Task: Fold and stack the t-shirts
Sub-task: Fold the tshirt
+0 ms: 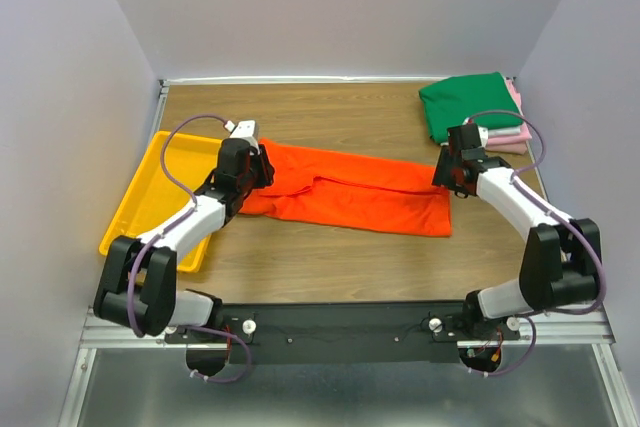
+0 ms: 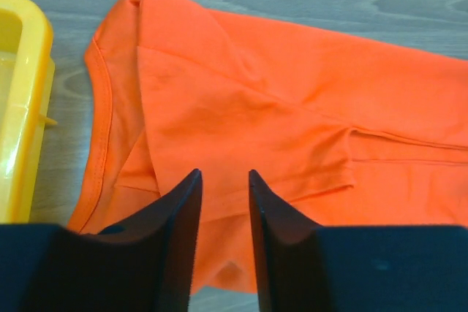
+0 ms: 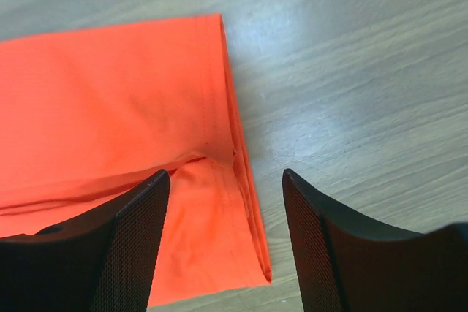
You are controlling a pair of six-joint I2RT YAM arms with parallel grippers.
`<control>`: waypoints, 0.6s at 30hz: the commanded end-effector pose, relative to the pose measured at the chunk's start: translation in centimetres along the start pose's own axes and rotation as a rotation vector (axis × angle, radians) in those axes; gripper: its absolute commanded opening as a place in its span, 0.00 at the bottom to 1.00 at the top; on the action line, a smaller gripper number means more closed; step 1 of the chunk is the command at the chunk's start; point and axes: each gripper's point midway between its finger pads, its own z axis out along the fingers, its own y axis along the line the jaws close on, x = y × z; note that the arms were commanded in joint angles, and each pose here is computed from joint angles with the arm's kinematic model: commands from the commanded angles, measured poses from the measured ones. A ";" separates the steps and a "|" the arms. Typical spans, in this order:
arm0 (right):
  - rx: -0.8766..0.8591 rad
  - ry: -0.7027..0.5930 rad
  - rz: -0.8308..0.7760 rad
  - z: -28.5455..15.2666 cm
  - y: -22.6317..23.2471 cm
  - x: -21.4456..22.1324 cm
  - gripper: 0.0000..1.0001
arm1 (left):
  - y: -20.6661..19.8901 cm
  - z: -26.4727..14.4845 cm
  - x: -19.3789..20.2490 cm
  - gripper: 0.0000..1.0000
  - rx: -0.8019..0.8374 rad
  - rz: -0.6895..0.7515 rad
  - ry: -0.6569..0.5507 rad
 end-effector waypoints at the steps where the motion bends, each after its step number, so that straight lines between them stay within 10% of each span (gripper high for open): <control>1: -0.066 -0.083 0.039 -2.4 0.7 -2.7 0.71 | -2.1 -2.0 -1.5 0.46 0.035 -0.040 -0.004; 18: -0.277 0.030 -0.037 1.5 6.5 -2.2 0.72 | -6.9 5.4 1.0 0.47 0.079 -0.052 0.095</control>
